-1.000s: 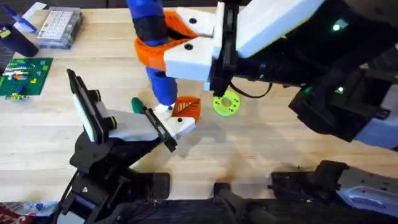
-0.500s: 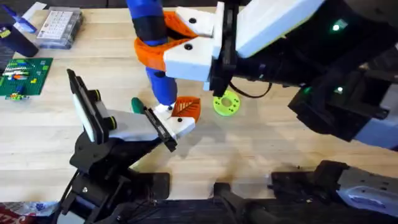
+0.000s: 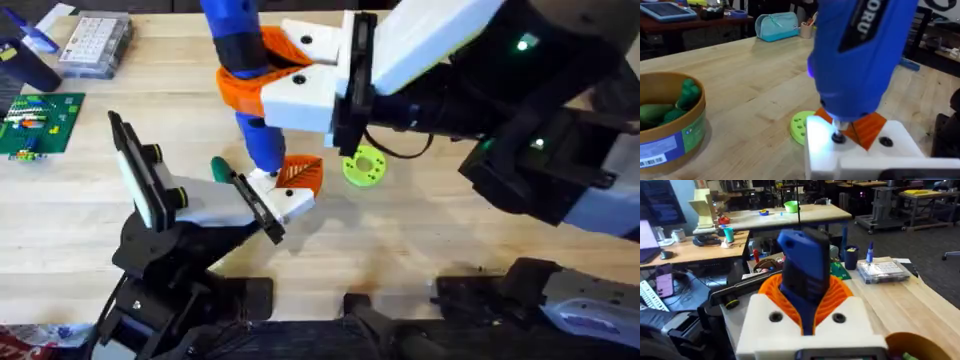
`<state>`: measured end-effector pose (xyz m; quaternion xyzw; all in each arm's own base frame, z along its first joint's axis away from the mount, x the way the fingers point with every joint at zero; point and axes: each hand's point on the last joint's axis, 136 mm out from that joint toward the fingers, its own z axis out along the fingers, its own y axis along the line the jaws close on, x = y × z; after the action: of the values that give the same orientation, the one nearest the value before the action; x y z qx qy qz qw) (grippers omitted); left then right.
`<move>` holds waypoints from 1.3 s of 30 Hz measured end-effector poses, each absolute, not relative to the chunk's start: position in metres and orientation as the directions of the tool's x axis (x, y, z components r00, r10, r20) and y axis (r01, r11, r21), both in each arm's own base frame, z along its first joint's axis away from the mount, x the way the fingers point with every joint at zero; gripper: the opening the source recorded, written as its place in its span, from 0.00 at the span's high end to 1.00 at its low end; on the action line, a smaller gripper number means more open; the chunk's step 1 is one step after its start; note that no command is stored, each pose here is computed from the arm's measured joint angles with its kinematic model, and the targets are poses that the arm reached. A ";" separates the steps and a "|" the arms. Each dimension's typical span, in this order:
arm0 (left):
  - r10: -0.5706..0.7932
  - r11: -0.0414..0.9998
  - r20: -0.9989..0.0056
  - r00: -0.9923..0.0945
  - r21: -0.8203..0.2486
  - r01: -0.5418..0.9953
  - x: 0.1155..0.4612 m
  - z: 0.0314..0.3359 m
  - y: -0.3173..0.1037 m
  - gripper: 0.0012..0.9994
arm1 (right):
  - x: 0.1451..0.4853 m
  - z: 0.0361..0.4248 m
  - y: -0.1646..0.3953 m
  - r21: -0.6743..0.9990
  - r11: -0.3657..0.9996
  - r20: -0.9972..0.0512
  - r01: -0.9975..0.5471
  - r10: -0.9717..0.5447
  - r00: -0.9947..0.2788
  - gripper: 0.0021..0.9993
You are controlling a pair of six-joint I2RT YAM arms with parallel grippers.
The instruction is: Pick up the gripper from the table and insert it into the empty holder that is missing its gripper. Then pick up a screw, insert it into the mounting hole, and use the screwdriver to tighten it. Finally, clean up the table by picking up the vegetable and placing it into the bucket.
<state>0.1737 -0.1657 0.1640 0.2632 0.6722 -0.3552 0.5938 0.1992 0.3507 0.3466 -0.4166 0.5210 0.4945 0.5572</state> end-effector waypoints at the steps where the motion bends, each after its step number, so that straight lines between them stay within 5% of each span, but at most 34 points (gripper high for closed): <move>1: -0.068 0.609 -0.985 -0.156 -0.165 0.776 0.174 0.164 -0.166 0.98 | 0.199 0.347 0.351 0.051 0.164 -0.993 -0.985 0.117 -0.032 0.94; 19: -0.068 0.609 -0.985 -0.156 -0.165 0.776 0.174 0.164 -0.166 0.98 | 0.199 0.347 0.351 0.049 0.163 -0.992 -0.985 0.119 -0.029 0.94; 30: -0.069 0.609 -0.986 -0.153 -0.163 0.776 0.174 0.165 -0.166 0.98 | 0.187 0.381 0.339 -0.047 0.138 -0.971 -0.989 0.228 0.078 0.93; 39: -0.069 0.609 -0.986 -0.153 -0.163 0.776 0.174 0.165 -0.166 0.98 | 0.209 0.379 0.322 -0.015 0.203 -0.976 -0.979 0.209 0.058 0.93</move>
<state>0.1736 -0.1656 0.1648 0.2634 0.6712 -0.3550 0.5951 0.2087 0.3221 0.3793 -0.3995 0.4818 0.4886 0.6079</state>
